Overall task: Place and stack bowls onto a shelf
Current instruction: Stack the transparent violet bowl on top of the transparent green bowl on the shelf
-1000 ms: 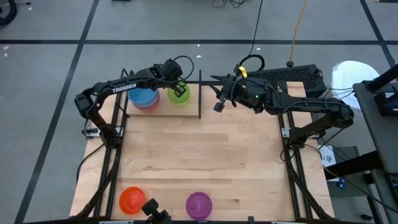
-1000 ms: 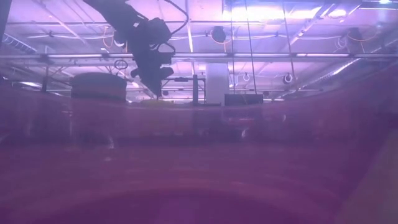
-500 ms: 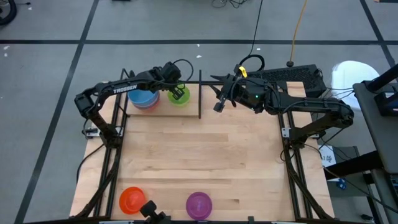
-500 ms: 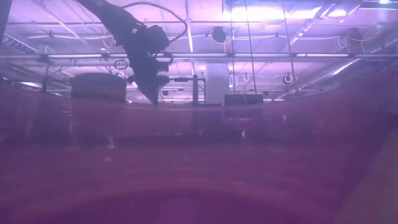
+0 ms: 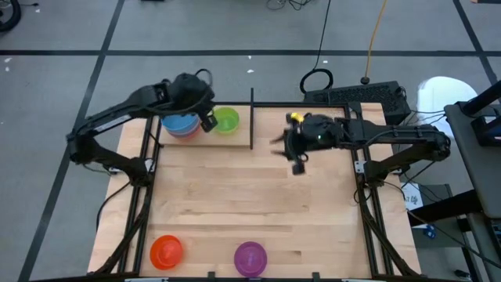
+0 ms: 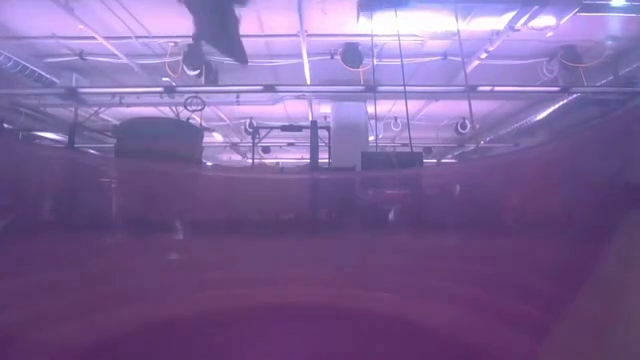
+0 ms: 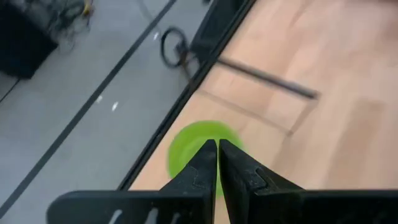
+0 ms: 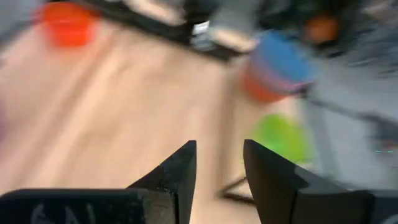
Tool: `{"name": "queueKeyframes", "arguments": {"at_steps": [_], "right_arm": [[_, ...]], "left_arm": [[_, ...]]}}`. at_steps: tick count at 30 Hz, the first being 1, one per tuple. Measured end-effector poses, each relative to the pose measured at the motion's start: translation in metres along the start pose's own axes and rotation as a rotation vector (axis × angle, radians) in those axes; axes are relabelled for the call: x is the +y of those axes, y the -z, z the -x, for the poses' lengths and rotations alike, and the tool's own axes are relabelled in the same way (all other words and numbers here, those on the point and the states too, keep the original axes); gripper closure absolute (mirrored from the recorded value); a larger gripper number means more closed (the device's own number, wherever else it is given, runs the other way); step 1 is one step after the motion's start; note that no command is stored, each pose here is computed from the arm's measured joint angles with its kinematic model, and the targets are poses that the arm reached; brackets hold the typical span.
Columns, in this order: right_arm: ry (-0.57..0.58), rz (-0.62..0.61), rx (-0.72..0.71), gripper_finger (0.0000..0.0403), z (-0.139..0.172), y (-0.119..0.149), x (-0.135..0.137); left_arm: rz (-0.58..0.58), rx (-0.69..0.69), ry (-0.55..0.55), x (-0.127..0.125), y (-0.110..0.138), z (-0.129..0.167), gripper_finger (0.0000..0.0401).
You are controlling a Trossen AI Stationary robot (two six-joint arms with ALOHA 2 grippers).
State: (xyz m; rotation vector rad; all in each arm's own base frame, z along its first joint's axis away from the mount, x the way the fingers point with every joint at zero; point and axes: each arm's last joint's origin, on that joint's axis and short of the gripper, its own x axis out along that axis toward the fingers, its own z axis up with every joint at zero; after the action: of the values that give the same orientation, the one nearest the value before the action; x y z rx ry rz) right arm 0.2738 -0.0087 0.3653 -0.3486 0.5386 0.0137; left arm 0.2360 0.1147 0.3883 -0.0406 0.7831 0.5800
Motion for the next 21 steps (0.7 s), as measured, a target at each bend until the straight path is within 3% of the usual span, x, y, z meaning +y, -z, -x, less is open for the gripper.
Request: {"name": "queueKeyframes", "arguments": {"at_steps": [8, 16, 21], "right_arm": [[-0.409, -0.095, 0.174, 0.0275, -0.011, 0.016, 0.036], [-0.524, -0.212, 0.259, 0.0275, -0.057, 0.018, 0.068], [-0.584, -0.370, 0.226, 0.0275, -0.087, 0.014, 0.085]], "left_arm": [[0.098, -0.155, 0.088, -0.009, 0.013, 0.069, 0.0376], [0.093, -0.173, 0.134, -0.009, 0.032, 0.104, 0.0375], [0.042, -0.109, 0.130, -0.006, 0.044, 0.112, 0.0375]]}}
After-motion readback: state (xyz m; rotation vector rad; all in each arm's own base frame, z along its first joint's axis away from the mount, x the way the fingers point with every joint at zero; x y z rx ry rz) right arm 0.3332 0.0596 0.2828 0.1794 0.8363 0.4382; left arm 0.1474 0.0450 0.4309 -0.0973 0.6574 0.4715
